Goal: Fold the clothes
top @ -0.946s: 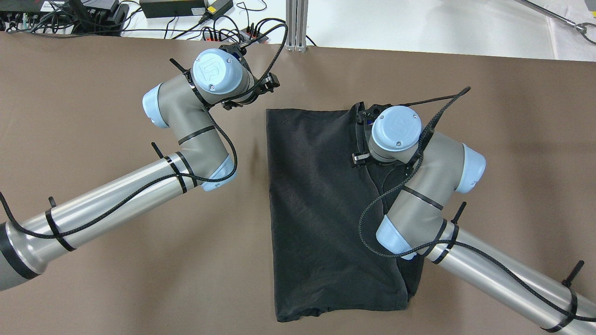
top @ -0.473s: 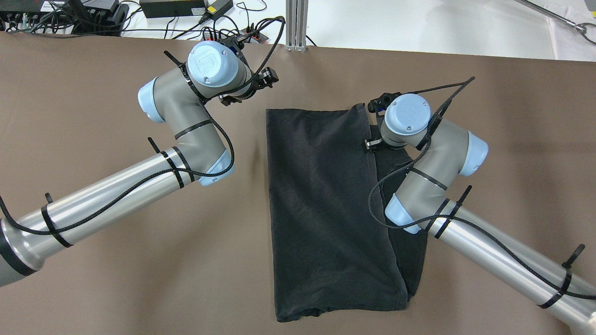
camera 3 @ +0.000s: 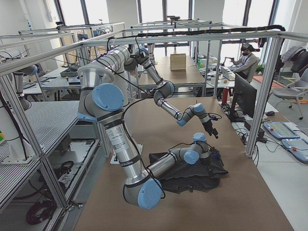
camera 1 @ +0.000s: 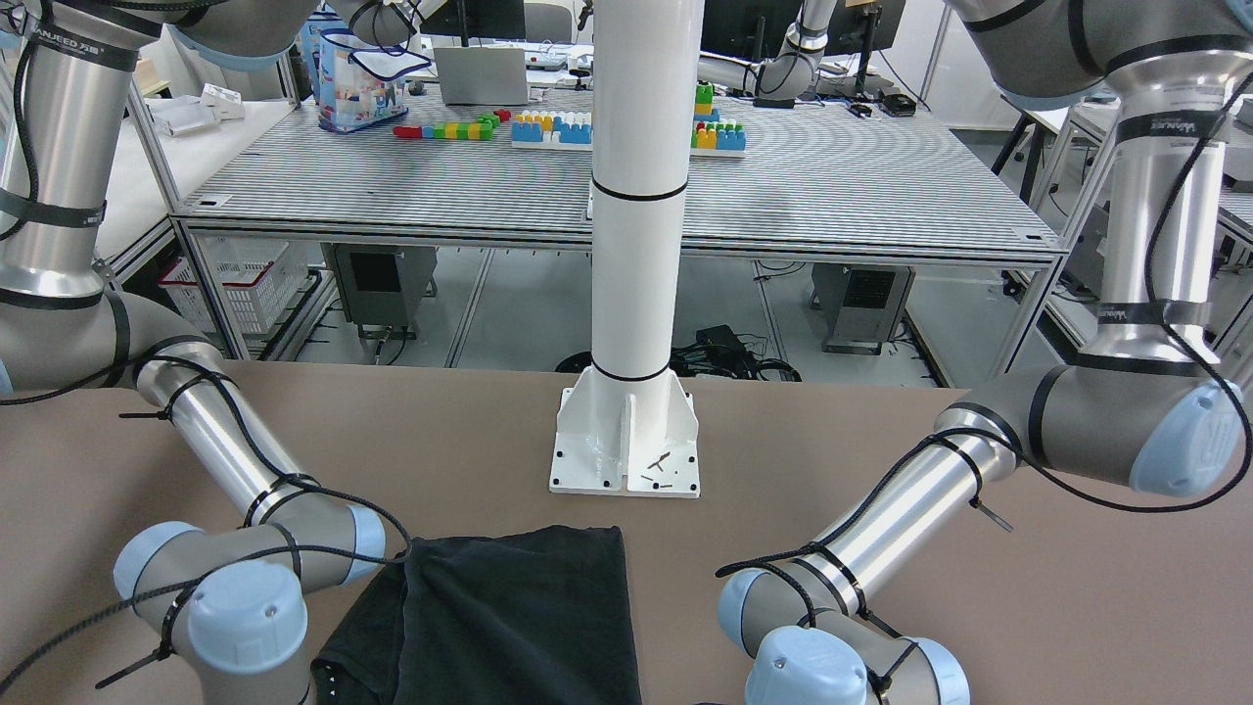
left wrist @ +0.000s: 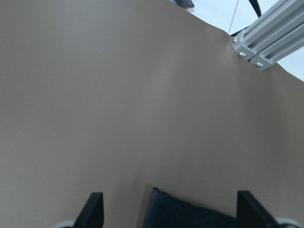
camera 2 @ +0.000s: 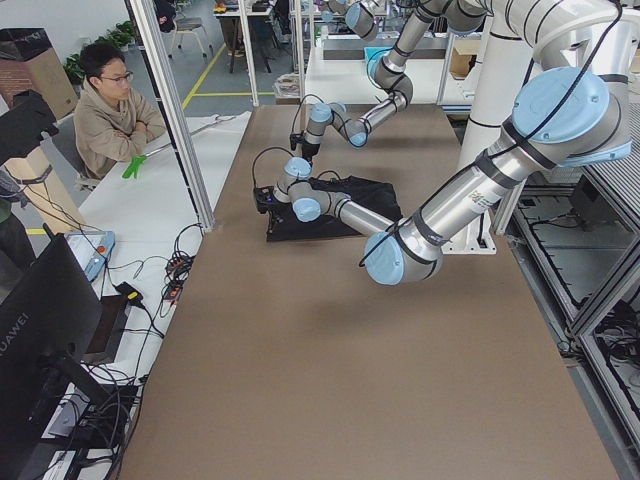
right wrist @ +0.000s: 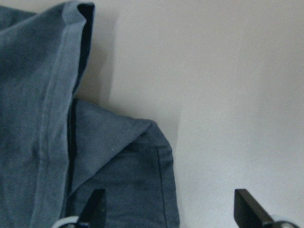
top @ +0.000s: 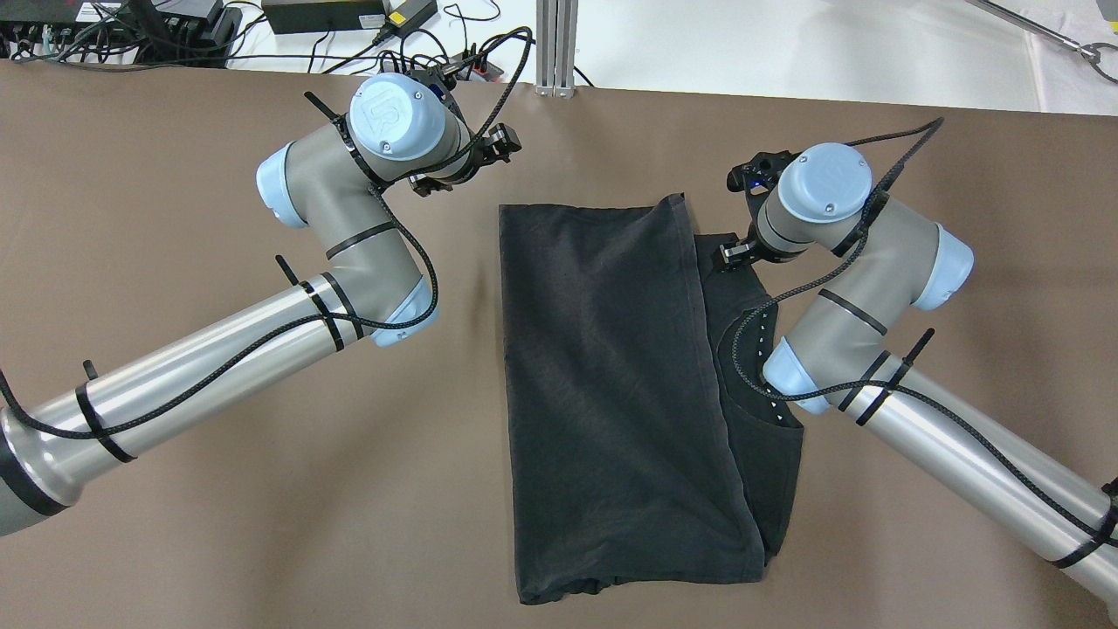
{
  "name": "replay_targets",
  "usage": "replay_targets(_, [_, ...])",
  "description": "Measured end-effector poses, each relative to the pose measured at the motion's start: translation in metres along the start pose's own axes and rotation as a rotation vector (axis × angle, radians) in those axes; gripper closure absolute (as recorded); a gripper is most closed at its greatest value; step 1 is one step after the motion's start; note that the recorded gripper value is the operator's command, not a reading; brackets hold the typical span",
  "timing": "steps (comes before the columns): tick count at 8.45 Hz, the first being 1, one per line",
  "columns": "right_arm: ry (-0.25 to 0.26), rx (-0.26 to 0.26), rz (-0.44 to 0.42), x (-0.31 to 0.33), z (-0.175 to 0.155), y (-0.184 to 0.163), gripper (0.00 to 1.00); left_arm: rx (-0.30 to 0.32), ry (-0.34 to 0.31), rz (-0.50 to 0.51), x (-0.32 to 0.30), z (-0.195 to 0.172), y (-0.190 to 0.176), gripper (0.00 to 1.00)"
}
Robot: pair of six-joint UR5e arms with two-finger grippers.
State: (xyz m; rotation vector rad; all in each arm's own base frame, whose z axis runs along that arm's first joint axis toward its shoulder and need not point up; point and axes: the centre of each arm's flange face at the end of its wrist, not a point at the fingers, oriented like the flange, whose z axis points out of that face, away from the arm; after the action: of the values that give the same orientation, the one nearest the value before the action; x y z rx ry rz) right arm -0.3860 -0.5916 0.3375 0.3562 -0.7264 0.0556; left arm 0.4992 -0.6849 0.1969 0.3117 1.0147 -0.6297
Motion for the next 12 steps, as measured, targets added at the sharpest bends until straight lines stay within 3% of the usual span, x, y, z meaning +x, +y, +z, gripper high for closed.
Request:
replay_targets(3, [-0.115, -0.051, 0.376, -0.034, -0.046, 0.112, 0.08, 0.000, 0.008, 0.001, 0.000, -0.004, 0.000, 0.00])
replay_targets(5, [-0.126, -0.087, 0.569, -0.020, -0.074, 0.184, 0.20, 0.003, 0.007, 0.000, -0.003, -0.004, 0.000, 0.00])
replay_targets(7, [-0.093, -0.068, 0.726, -0.027, -0.074, 0.249, 0.29, 0.006, 0.009, 0.000, -0.011, -0.005, 0.000, 0.00])
replay_targets(9, [-0.048, -0.072, 0.757, -0.031, -0.064, 0.310, 0.32, 0.009, 0.012, 0.000, -0.014, -0.007, 0.001, 0.00])
replay_targets(12, [0.002, -0.096, 0.709, -0.031, -0.049, 0.366, 0.35, 0.011, -0.015, -0.003, -0.013, -0.022, 0.003, 0.00])
